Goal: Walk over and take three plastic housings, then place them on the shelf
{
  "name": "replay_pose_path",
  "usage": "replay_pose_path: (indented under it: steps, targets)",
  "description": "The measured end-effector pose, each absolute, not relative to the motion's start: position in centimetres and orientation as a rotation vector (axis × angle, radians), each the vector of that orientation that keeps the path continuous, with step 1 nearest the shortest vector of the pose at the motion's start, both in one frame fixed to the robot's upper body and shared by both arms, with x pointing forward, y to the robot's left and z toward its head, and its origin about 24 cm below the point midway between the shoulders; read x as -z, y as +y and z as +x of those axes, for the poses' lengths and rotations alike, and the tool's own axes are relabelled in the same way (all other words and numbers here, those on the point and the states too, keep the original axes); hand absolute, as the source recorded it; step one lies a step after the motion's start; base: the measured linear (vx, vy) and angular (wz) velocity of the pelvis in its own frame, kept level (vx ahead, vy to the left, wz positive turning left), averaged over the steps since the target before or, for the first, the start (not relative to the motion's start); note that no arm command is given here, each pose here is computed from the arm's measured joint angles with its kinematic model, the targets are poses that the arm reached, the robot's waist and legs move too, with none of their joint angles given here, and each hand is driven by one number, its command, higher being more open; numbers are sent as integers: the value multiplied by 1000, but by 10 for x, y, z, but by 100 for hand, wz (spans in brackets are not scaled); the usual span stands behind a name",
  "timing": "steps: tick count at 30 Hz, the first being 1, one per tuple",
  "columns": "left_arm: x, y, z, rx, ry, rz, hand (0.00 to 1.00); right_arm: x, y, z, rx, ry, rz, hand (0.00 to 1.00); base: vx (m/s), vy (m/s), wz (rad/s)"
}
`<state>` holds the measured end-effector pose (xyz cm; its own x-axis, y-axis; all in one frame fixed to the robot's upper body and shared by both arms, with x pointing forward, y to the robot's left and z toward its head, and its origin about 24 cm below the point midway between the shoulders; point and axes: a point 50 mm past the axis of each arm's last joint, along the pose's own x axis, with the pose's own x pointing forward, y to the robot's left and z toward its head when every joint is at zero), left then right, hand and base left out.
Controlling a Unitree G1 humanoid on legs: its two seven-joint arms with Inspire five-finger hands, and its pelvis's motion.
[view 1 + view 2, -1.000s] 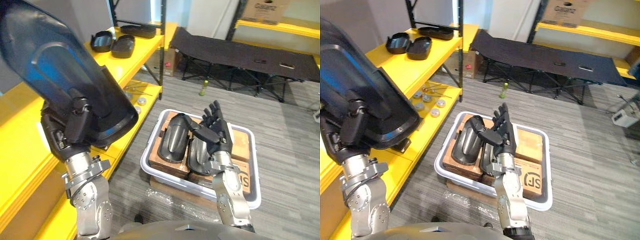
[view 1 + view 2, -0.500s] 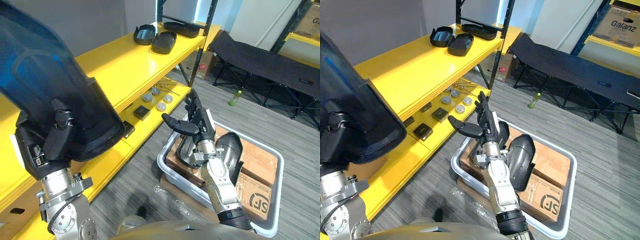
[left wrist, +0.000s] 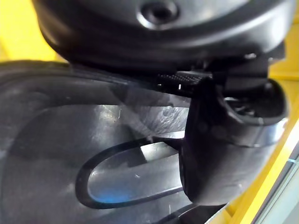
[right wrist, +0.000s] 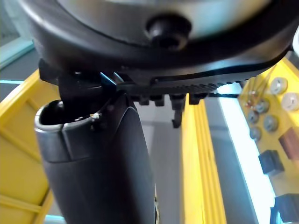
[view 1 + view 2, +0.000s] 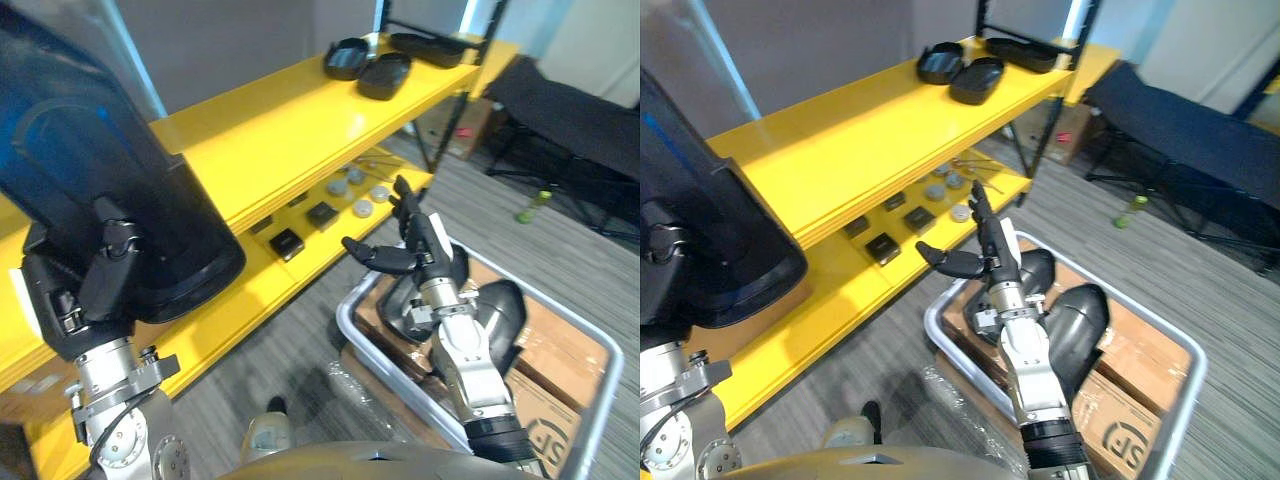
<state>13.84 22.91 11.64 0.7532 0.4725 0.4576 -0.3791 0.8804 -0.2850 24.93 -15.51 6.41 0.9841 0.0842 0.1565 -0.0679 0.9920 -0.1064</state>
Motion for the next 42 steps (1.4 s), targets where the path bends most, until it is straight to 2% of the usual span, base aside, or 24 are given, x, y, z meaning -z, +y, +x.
replay_pose_path:
  steps: [5, 9, 14, 24, 28, 31, 34, 38, 42]
  targets:
    - [-115, 229, 137, -471, -539, -195, 0, -65, -144, 249, -67, -170, -37, 100, 8, 98, 0]
    - [-114, 220, 143, -398, -527, -209, 0, -72, -135, 248, -31, -198, 51, 100, -5, 60, 22]
    - [-119, 207, 152, -271, -549, -214, 0, -78, -149, 245, 70, -231, 55, 100, 3, 62, 108]
    - [-118, 208, 153, -336, -546, -245, 0, -81, -145, 248, 17, -259, 50, 100, -10, -52, 21]
    - [-118, 209, 152, -342, -543, -236, 0, -84, -153, 248, 104, -288, 217, 100, -118, -28, 9]
    - [-119, 222, 148, -400, -552, -182, 0, -85, -160, 246, 193, -319, 297, 100, 20, 52, -9]
    - [-119, 225, 146, -431, -559, -176, 0, -79, -169, 239, 234, -304, 291, 100, 140, 155, 16]
    - [-125, 228, 151, -443, -591, -165, 0, -79, -167, 237, 237, -318, 318, 100, 205, 62, 68]
    - [-114, 223, 161, -442, -546, -211, 0, -92, -171, 223, 221, -384, 310, 100, 237, -7, 85]
